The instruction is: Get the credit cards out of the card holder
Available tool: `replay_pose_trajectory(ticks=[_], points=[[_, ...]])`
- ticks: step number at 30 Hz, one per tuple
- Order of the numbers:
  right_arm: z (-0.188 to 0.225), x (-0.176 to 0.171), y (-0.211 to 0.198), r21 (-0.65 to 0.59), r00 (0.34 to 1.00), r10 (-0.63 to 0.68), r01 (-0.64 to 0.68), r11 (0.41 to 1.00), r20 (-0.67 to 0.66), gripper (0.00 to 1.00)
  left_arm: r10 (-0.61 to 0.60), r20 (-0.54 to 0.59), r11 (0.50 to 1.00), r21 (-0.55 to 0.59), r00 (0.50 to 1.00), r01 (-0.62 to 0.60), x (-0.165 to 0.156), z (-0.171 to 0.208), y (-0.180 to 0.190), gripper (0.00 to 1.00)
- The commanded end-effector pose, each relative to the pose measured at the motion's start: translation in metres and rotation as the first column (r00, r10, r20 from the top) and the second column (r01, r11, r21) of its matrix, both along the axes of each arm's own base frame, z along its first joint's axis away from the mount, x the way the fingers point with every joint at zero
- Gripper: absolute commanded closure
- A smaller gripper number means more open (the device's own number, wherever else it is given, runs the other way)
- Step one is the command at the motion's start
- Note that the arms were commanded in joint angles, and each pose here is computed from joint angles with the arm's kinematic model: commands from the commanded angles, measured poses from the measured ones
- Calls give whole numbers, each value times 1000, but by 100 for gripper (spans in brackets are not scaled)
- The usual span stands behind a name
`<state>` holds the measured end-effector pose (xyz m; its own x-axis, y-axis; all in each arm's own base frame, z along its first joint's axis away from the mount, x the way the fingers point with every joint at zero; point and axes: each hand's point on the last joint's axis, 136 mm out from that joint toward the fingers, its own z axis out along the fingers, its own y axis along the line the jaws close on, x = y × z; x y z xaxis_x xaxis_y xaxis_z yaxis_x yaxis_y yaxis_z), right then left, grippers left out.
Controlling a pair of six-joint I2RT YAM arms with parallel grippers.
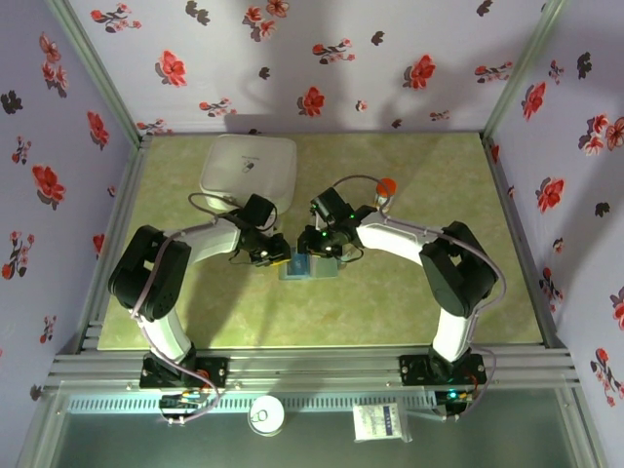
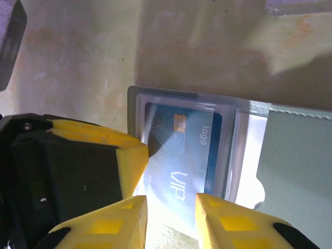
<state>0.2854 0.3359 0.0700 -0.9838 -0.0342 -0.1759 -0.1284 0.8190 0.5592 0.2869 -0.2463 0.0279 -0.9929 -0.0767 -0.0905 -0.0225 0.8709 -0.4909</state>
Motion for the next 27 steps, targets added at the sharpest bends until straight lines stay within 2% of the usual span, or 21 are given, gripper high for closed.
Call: replay_pose_trajectory(ticks=[1, 10, 21, 23, 27], points=[[-15, 0, -1, 8, 999, -8, 9, 1000, -36, 72, -13, -5, 999, 51, 1000, 14, 1, -9, 5, 84], [-31, 2, 1, 9, 998, -8, 9, 1000, -67, 76, -9, -14, 999, 53, 1000, 10, -1, -12, 7, 86], [-51, 0, -3, 10, 993, -35, 36, 999, -109, 77, -4, -19, 999, 53, 1000, 5, -3, -12, 9, 86], [-51, -1, -1, 27, 992, -36, 40, 999, -117, 81, -6, -22, 999, 53, 1000, 7, -4, -11, 10, 86], [-49, -2, 2, 64, 992, -41, 50, 997, -122, 80, -8, -21, 999, 50, 1000, 9, -5, -11, 10, 86]])
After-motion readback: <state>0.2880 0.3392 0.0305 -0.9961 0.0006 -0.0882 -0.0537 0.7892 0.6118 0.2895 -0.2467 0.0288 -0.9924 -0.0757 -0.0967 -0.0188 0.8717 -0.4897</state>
